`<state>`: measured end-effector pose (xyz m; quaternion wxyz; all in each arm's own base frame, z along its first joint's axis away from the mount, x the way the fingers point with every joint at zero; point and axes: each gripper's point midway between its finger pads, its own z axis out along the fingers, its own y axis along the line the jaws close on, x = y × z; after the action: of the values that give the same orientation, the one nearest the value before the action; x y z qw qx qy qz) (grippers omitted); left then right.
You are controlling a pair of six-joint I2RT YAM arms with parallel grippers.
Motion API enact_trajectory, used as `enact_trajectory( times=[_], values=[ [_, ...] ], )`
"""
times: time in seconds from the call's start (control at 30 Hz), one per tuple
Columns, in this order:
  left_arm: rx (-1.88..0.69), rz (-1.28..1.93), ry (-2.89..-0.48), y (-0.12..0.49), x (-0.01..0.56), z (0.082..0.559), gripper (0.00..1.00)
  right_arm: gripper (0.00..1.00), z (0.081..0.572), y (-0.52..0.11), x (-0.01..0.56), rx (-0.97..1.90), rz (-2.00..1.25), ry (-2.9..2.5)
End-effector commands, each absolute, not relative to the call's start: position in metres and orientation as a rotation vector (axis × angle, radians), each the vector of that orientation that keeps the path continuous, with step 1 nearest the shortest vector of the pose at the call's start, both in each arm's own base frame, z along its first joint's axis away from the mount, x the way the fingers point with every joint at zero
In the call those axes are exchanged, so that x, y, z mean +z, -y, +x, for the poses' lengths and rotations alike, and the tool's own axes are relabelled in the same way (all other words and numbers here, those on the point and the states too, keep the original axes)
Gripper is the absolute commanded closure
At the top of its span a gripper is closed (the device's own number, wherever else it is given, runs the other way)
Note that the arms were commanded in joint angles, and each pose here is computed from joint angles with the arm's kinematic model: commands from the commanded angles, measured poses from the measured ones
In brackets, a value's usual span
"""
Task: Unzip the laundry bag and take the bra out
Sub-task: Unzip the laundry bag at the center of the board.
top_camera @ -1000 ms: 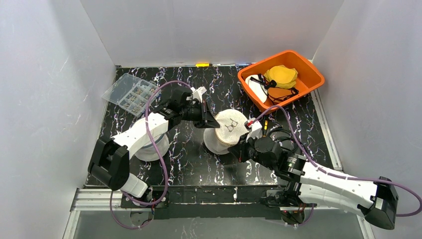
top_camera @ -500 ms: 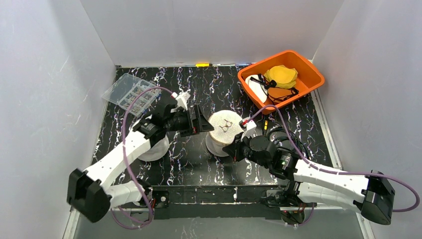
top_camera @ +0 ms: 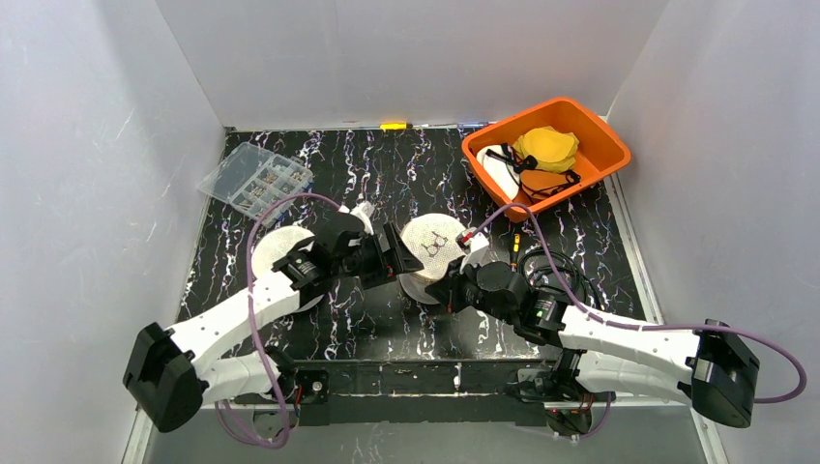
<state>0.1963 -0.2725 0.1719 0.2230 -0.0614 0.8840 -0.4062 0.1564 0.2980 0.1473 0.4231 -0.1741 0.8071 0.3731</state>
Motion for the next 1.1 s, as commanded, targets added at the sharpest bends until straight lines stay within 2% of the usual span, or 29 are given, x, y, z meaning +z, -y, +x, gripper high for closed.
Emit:
enact_trajectory(
  times=[0.0,0.13,0.23,0.43,0.53,0.67,0.7,1.07],
  values=[
    [-1.125,-0.251,-2.443,0.284,0.169,0.21,0.22,0.99,0.158,-0.311,0.175,1.018,-0.415,-1.932],
    [-1.138,-0.277,-2.464,0.293,0.162,0.214,0.29,0.99,0.157,-0.311,0.177,1.025,-0.415,-1.929],
    [-1.131,-0.281,-2.465,0.295,0.16,0.217,0.44,0.99,0.156,-0.311,0.176,1.024,-0.419,-1.931],
    [-1.09,-0.273,-2.459,0.29,0.161,0.219,0.63,0.99,0.154,-0.306,0.171,1.017,-0.415,-1.944],
    [-1.083,-0.264,-2.467,0.29,0.159,0.219,0.75,0.99,0.153,-0.305,0.169,1.014,-0.414,-1.949],
    [-1.071,-0.258,-2.472,0.29,0.157,0.22,0.98,0.99,0.153,-0.3,0.169,0.999,-0.411,-1.957],
    [-1.069,-0.252,-2.473,0.289,0.157,0.219,1.0,0.99,0.153,-0.298,0.171,0.996,-0.41,-1.955],
    [-1.096,-0.066,-2.419,0.291,0.181,0.221,1.0,0.99,0.158,-0.254,0.165,0.821,-0.348,-1.994]
  ],
)
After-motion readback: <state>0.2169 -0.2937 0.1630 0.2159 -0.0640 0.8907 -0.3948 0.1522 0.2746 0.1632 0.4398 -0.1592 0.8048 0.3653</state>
